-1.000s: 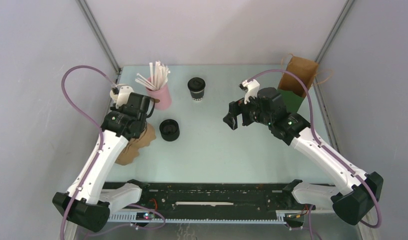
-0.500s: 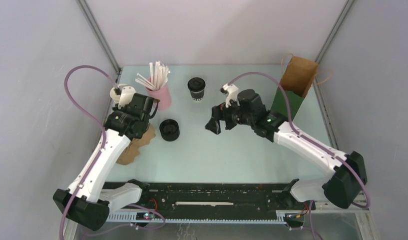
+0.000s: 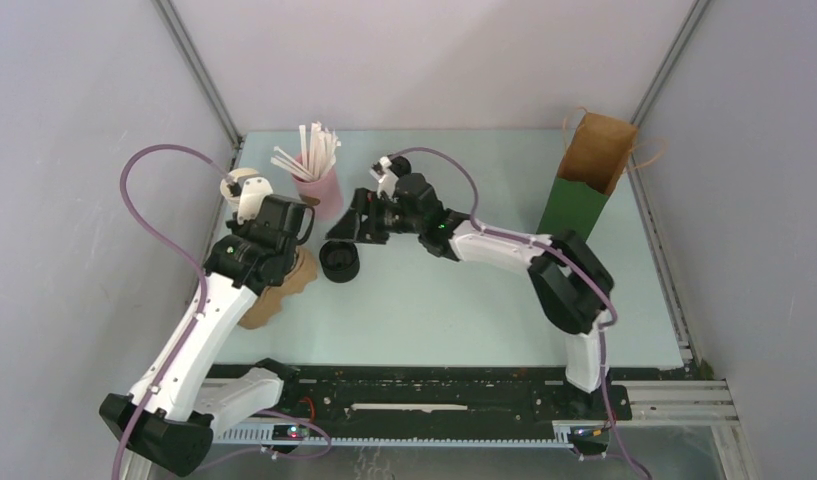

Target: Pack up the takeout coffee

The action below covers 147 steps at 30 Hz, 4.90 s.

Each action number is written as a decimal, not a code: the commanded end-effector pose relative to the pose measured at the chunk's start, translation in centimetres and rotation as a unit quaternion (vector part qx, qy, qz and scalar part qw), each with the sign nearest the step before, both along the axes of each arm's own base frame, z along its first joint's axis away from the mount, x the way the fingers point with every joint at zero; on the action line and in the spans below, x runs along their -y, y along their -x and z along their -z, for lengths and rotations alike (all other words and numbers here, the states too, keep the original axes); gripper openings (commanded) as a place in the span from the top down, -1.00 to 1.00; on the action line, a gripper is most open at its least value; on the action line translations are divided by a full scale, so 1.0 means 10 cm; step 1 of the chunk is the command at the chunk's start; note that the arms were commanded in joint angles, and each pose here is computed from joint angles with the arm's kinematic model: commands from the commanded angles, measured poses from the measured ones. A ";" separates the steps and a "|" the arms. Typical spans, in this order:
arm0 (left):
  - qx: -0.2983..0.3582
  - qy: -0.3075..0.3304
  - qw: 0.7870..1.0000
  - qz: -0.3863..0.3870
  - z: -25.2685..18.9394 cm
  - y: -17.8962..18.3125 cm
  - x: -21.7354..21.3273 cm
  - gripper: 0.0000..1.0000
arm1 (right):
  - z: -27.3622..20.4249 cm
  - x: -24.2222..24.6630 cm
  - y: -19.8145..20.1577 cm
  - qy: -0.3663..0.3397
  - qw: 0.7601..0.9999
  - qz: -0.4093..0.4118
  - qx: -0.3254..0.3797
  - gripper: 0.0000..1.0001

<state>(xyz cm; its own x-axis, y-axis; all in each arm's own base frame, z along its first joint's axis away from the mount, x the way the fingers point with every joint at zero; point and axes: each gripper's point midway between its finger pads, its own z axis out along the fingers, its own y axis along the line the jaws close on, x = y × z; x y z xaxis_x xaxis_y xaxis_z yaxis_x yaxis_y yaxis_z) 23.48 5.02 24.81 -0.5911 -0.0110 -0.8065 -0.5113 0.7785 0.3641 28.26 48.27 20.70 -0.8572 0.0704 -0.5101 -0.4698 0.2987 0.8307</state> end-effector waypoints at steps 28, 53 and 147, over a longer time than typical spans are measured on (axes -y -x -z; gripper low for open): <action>0.028 -0.022 0.998 0.057 -0.48 -0.01 0.25 1.00 | 0.40 -1.12 0.07 0.097 0.984 -0.048 0.138 0.12; 0.027 -0.003 0.997 0.076 -0.15 -0.02 0.26 1.00 | 0.66 -0.97 0.00 0.196 0.968 0.025 0.154 0.98; -0.009 0.321 0.937 -0.140 1.04 0.20 -0.04 -0.25 | 0.43 -1.10 0.14 0.114 0.989 -0.009 0.092 1.00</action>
